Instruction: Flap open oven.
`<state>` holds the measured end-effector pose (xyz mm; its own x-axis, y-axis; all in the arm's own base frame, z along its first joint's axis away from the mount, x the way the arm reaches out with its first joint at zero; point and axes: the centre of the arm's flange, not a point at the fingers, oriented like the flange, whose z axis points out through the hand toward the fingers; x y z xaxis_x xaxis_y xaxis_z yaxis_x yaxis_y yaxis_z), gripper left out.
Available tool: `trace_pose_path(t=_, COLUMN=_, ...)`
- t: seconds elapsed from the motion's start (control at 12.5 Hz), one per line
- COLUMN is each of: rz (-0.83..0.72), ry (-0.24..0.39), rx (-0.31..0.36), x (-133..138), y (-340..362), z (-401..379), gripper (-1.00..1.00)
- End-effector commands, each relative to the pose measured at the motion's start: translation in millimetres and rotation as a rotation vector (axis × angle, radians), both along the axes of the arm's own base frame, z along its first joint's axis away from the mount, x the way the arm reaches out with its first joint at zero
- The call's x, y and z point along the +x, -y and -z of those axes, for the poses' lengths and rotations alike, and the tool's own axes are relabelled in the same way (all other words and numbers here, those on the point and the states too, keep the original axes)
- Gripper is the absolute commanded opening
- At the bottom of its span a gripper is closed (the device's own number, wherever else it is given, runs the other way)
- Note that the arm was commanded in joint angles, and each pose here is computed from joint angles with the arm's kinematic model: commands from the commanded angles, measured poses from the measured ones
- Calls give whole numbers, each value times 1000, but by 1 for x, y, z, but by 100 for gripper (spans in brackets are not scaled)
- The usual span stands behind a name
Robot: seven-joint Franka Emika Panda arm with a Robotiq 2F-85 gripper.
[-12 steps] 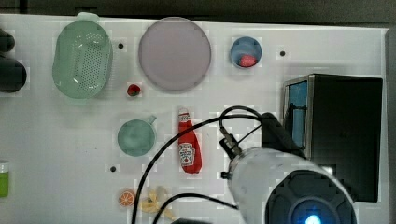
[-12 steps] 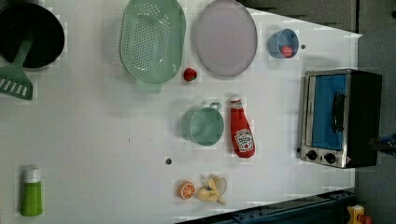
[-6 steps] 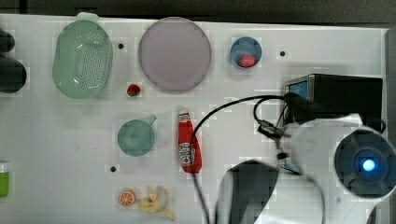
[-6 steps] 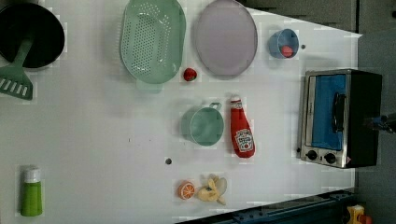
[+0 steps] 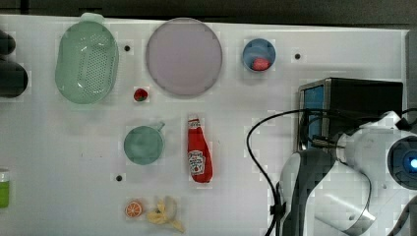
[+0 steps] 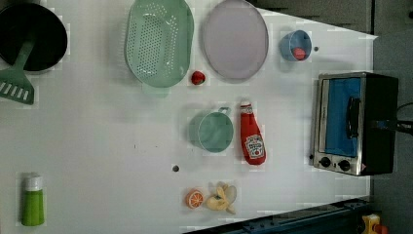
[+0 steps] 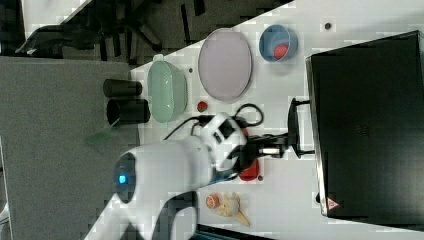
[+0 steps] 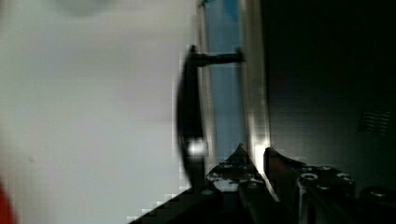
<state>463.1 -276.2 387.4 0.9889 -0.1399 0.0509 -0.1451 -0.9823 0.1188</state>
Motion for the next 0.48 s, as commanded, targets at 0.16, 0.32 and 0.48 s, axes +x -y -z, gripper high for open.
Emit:
trace_pose_path(t=0.16, rz=-126, ry=-44, rx=0, x=11, y=-9, z=27, gripper=-65)
trace_pose_path(t=0.32, rz=-129, ry=-58, rx=-9, x=15, y=-8, z=43, gripper=-65)
trace_pose_path(t=0.48, rz=-138, ry=-68, rx=-15, x=18, y=-11, z=56, gripper=-65)
